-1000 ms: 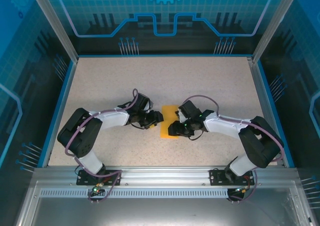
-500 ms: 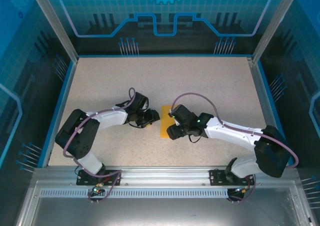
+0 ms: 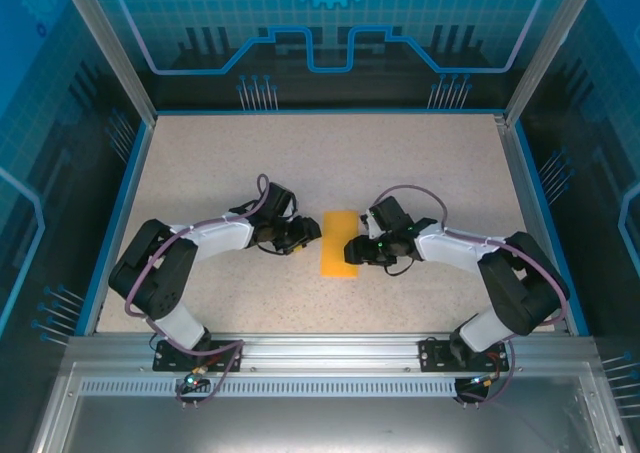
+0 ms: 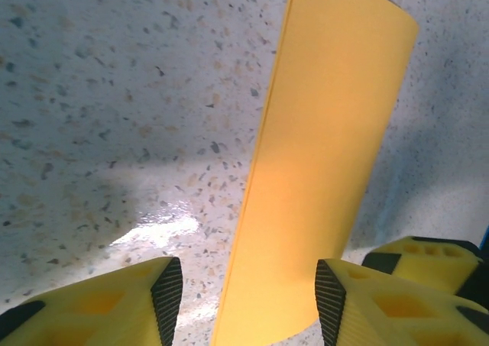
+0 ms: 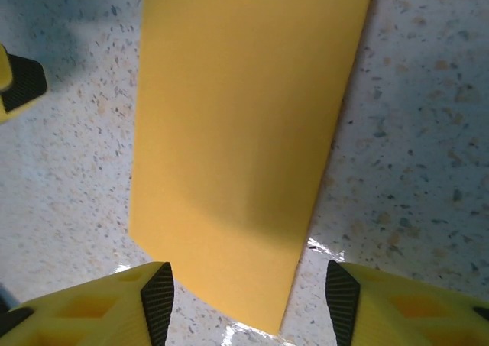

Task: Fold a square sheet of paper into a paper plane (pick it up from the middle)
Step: Fold the triangle a second time at the center of the table.

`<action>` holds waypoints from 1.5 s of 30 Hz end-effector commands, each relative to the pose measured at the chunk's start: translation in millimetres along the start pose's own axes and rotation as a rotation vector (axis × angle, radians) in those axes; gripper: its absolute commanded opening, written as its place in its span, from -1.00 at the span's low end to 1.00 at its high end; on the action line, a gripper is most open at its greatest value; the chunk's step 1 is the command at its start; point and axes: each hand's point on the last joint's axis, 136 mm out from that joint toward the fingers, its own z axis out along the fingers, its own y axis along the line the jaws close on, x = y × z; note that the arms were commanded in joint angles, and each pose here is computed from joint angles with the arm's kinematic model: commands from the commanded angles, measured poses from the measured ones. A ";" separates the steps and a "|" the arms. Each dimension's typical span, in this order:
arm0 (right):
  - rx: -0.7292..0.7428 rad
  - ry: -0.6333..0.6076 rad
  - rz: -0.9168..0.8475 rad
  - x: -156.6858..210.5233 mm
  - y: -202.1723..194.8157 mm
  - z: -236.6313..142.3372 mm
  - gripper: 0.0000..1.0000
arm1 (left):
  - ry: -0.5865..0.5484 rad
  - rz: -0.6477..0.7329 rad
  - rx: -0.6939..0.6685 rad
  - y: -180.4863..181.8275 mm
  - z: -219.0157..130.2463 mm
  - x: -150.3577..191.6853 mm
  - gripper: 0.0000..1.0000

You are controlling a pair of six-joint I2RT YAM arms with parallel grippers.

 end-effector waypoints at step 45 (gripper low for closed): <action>-0.087 0.054 0.204 1.4 -28.3 26.1 0.13 | 0.161 0.025 0.072 -29.4 36.4 18.5 0.10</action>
